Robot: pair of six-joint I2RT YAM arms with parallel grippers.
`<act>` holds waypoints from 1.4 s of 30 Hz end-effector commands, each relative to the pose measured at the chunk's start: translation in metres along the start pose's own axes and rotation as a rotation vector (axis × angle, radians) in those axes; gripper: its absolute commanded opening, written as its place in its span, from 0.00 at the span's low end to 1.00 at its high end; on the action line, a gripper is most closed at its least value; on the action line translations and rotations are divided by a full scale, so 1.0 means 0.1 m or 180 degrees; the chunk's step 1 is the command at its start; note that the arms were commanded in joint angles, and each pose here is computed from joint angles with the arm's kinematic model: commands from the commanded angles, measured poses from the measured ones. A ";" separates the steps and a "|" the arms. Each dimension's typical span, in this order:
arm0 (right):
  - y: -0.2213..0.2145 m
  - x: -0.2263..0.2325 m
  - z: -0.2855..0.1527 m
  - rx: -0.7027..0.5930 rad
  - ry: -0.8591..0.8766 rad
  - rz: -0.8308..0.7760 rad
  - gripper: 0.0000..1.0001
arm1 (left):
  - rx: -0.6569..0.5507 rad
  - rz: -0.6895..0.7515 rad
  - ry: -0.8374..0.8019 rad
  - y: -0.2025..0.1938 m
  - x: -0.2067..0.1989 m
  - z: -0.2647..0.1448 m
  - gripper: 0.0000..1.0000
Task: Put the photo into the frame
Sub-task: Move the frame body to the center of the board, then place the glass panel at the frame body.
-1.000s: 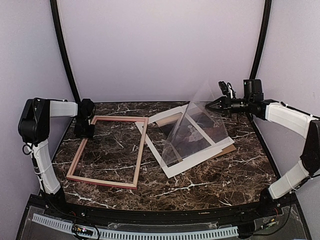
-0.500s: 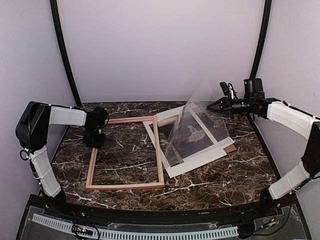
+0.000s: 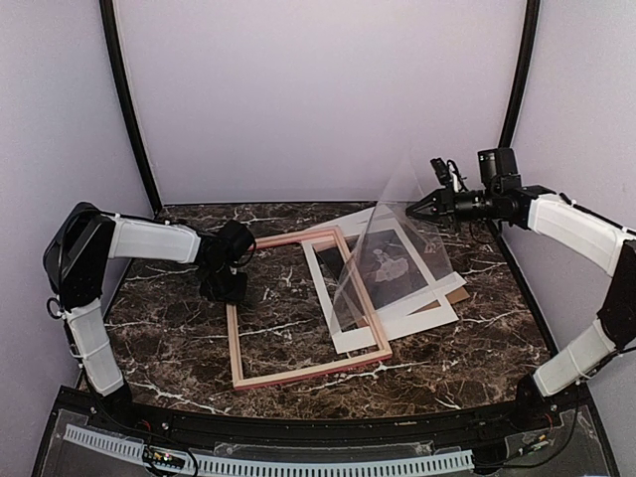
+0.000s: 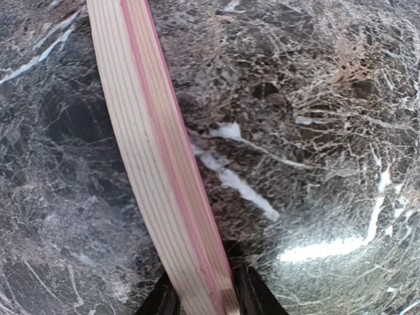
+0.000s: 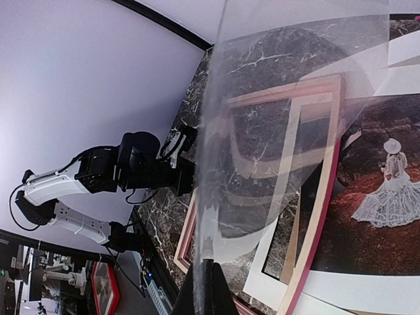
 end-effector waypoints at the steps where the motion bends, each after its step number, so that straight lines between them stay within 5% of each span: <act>1: 0.09 0.39 0.14 -0.0022 0.0185 -0.0357 0.00 | -0.0007 0.0032 -0.0387 -0.01 -0.09 -0.11 0.34; 9: 0.08 1.01 0.61 0.0255 0.0490 -0.0671 0.00 | -0.0475 -0.0017 -0.0539 0.14 0.11 -0.56 0.57; 18: -0.15 1.62 1.18 0.0706 0.1107 -0.0788 0.00 | -0.0926 -0.0823 -0.0220 0.00 1.06 -0.90 0.68; 31: -0.54 -0.36 1.83 0.0933 0.0298 0.0471 0.00 | -0.1087 -0.1009 0.0122 -0.13 1.34 -1.10 0.72; 42: -0.67 -0.72 1.73 0.0756 -0.0325 0.0562 0.00 | -0.1019 -0.0785 0.0044 -0.11 1.09 -0.95 0.72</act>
Point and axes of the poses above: each gripper's point midway between its finger pads, its own z axis out along the fingers, its own x axis along the line the jaws close on, y = z × x, the point moved 10 cm from there along -z, back along the fingers, and after that the axes turned 9 degrees about z, right-handed, at the moved point
